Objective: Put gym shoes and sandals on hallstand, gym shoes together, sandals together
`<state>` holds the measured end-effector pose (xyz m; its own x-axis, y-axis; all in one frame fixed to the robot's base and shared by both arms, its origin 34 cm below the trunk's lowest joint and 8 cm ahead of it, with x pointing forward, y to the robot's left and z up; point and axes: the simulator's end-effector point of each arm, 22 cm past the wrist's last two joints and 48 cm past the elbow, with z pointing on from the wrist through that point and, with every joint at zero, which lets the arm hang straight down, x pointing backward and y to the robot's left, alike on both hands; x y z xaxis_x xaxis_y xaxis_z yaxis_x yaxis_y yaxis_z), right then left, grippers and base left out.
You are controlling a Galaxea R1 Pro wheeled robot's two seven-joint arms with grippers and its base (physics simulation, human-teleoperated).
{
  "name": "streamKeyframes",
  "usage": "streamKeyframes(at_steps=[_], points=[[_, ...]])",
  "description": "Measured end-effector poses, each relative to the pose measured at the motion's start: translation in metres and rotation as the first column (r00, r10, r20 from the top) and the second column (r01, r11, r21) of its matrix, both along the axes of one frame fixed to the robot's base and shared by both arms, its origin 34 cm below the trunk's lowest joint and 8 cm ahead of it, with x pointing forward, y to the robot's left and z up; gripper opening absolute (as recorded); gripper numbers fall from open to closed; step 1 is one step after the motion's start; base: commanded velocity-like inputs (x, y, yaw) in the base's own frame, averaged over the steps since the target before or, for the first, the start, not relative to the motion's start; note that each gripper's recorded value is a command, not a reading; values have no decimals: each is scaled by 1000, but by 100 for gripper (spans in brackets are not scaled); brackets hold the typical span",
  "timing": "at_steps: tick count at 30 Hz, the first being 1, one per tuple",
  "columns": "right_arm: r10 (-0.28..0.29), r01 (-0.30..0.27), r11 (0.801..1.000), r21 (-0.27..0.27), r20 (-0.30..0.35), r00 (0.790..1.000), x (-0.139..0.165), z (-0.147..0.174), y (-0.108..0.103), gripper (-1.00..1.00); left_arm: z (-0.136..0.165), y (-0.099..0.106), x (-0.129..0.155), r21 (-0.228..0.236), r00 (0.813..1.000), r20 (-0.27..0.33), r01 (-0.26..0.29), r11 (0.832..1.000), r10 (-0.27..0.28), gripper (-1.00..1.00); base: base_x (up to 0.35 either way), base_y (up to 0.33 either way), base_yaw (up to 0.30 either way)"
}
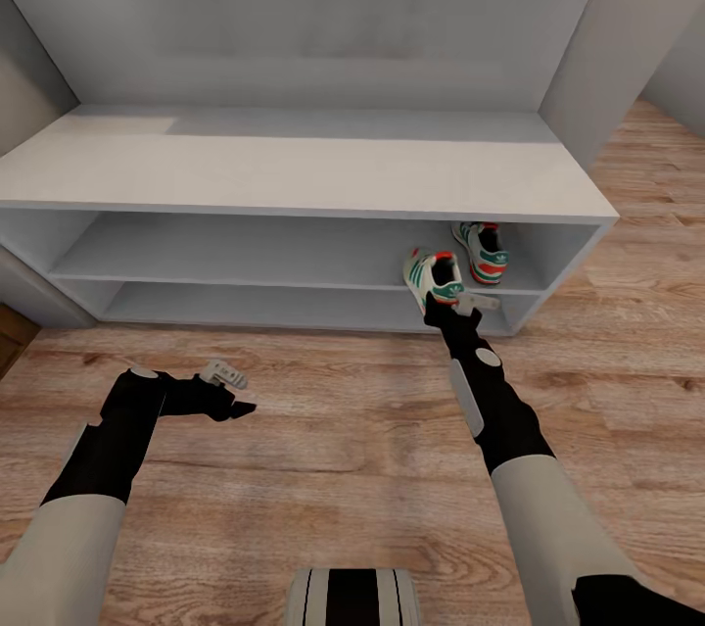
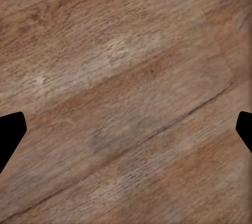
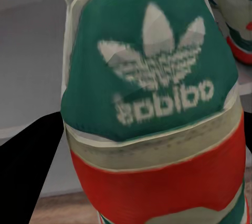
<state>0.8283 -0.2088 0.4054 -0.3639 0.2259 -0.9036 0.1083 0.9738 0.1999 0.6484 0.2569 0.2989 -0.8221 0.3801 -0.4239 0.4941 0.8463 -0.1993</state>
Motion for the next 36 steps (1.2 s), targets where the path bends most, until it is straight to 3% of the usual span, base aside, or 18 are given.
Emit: streamKeyframes(at_steps=[14,24,36], points=[[-3,3,1000,-16,-22,1000,3,-6,-5,-100,0,-15,0,-30,1000,-3,-2,1000,2,100,0,0,0],[13,-15,999,-33,-51,999,44,-3,-2,-100,0,-27,-1,-50,1000,-4,0,999,0,100,0,0,0],[23,-25,999,-34,-60,998,60,-1,6,-100,-9,-28,-15,-49,1000,-27,0,999,-1,100,0,0,0]])
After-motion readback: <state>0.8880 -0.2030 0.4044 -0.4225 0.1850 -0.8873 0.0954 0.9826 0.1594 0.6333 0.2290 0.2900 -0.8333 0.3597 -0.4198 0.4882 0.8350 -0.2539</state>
